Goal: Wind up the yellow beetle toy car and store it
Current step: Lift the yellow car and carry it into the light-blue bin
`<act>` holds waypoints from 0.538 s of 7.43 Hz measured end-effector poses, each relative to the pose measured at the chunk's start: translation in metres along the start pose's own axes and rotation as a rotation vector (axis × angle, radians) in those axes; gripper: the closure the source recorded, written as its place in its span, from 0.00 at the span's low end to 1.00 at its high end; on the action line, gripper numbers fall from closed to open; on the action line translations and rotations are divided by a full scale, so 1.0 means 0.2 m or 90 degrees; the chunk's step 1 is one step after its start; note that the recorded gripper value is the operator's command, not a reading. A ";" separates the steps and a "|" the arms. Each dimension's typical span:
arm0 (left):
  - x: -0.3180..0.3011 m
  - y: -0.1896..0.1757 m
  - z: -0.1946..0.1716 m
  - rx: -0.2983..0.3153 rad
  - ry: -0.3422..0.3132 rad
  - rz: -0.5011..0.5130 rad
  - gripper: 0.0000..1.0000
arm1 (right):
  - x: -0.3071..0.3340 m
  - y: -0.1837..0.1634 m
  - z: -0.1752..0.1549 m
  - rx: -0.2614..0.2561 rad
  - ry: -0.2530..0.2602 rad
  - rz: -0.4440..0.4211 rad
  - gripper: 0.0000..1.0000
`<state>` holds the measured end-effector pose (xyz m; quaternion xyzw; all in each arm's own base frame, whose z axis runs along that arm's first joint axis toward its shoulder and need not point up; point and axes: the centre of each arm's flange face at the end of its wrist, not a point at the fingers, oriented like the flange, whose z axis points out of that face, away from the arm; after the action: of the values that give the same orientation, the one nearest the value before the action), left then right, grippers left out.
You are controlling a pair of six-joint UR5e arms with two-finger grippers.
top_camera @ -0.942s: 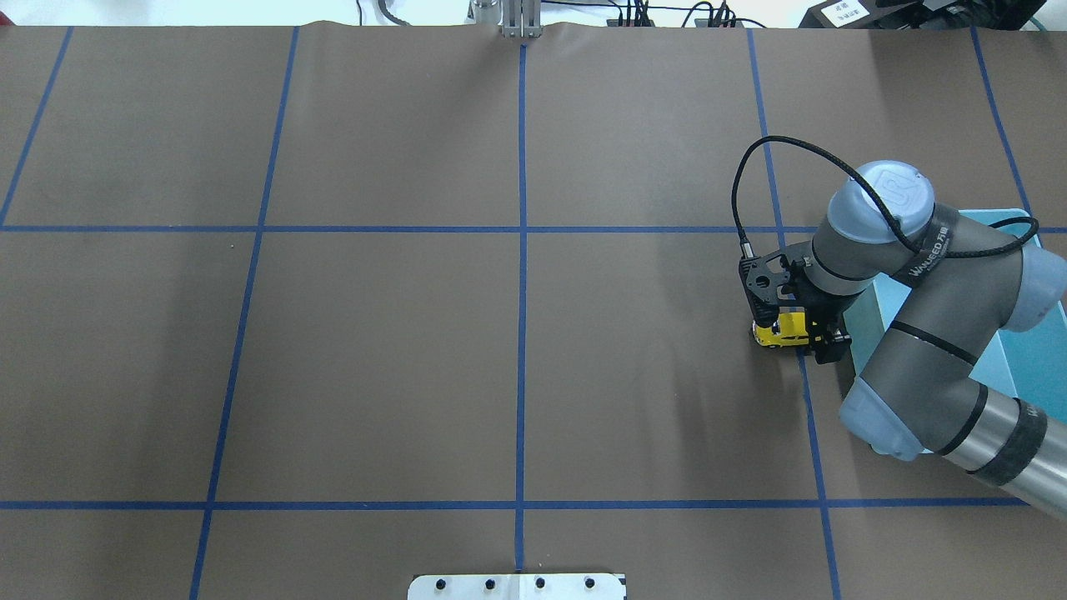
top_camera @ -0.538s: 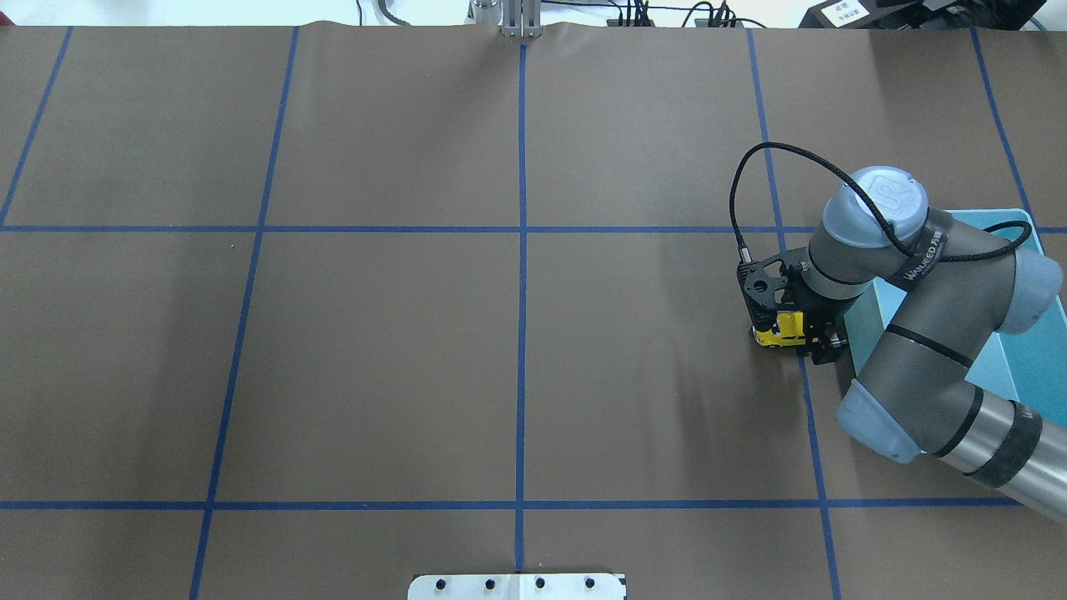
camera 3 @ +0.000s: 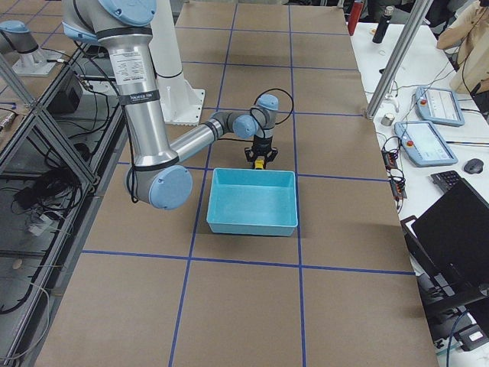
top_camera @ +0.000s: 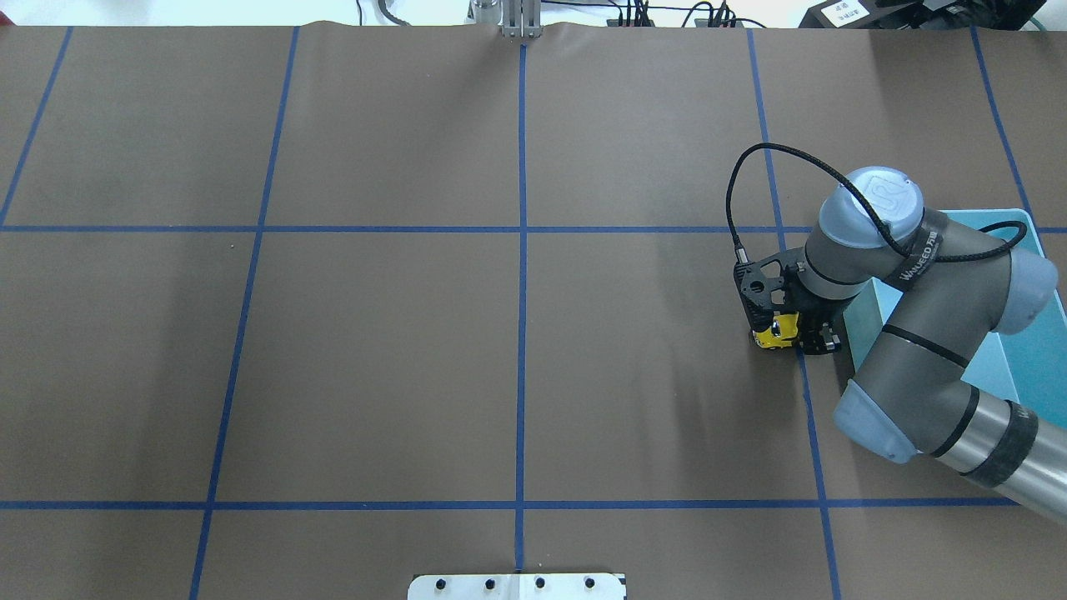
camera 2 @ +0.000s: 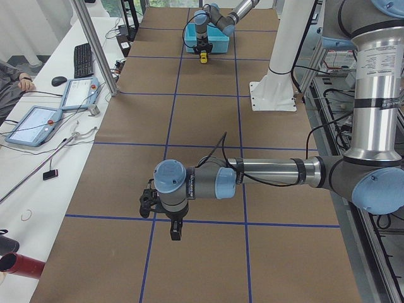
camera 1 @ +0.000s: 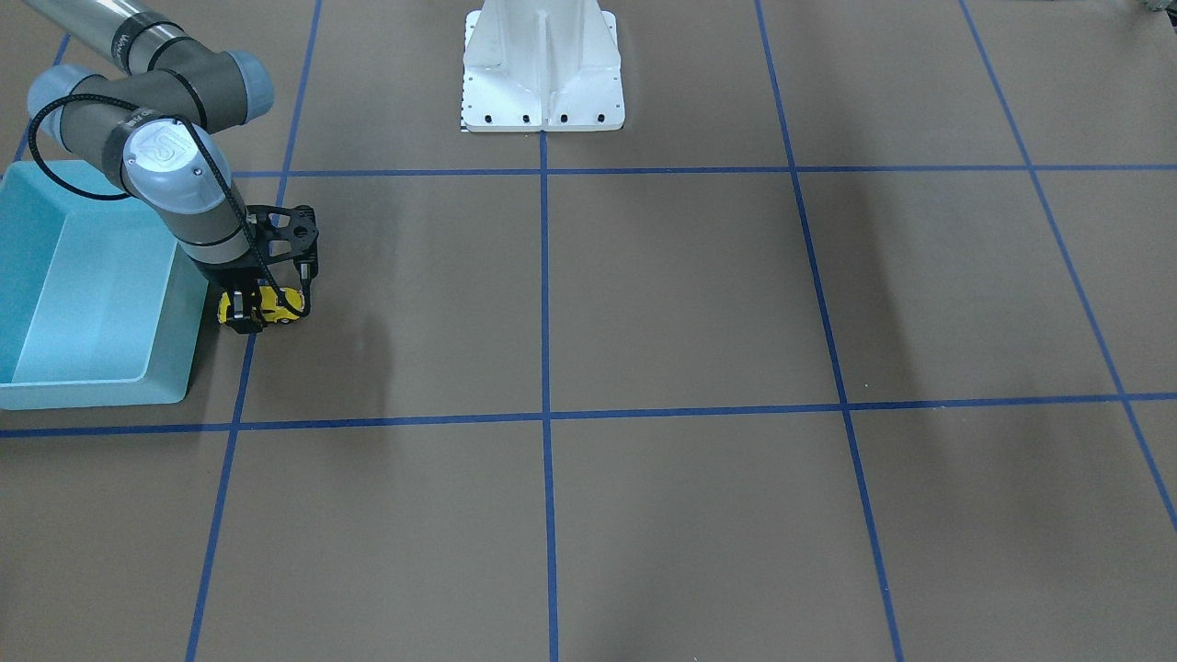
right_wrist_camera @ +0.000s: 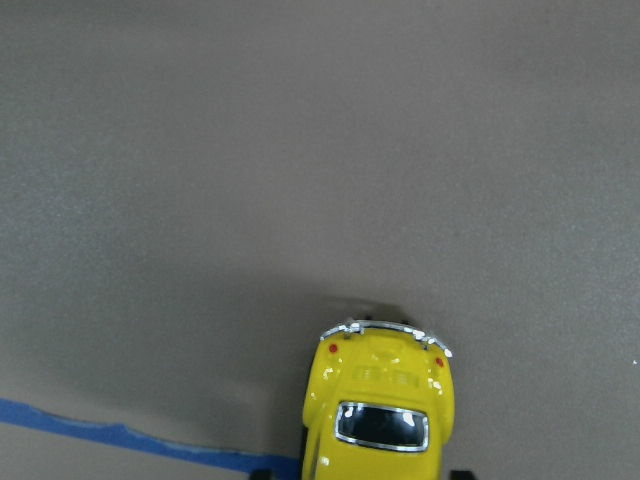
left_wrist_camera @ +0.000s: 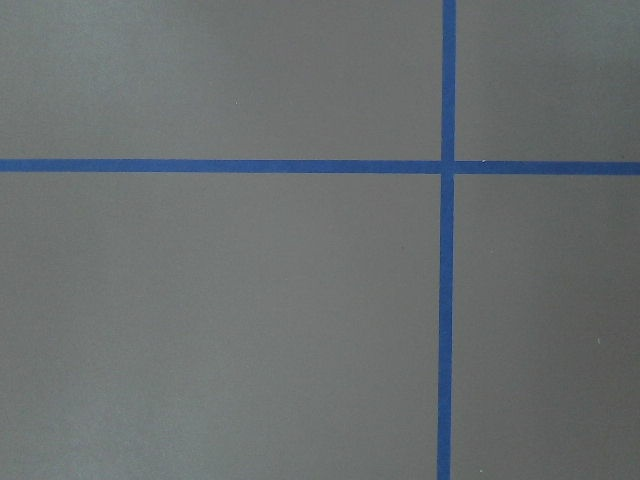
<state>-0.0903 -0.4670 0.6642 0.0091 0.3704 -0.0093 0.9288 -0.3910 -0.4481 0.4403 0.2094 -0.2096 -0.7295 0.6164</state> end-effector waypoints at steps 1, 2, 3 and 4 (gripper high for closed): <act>0.00 0.00 0.00 0.000 0.000 -0.001 0.00 | 0.00 -0.02 -0.04 0.006 0.007 0.000 1.00; 0.00 0.00 0.00 0.000 0.000 -0.001 0.00 | 0.00 -0.03 -0.13 0.019 0.021 0.000 1.00; 0.00 0.00 0.00 0.000 0.000 -0.001 0.00 | 0.00 -0.02 -0.29 0.030 0.039 0.009 1.00; 0.00 0.00 0.00 0.000 0.000 -0.001 0.00 | -0.01 0.01 -0.47 0.029 0.048 0.026 1.00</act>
<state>-0.0903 -0.4670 0.6637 0.0092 0.3707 -0.0102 0.9287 -0.3354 -0.4514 0.3644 0.2462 -0.2072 -0.7037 0.6334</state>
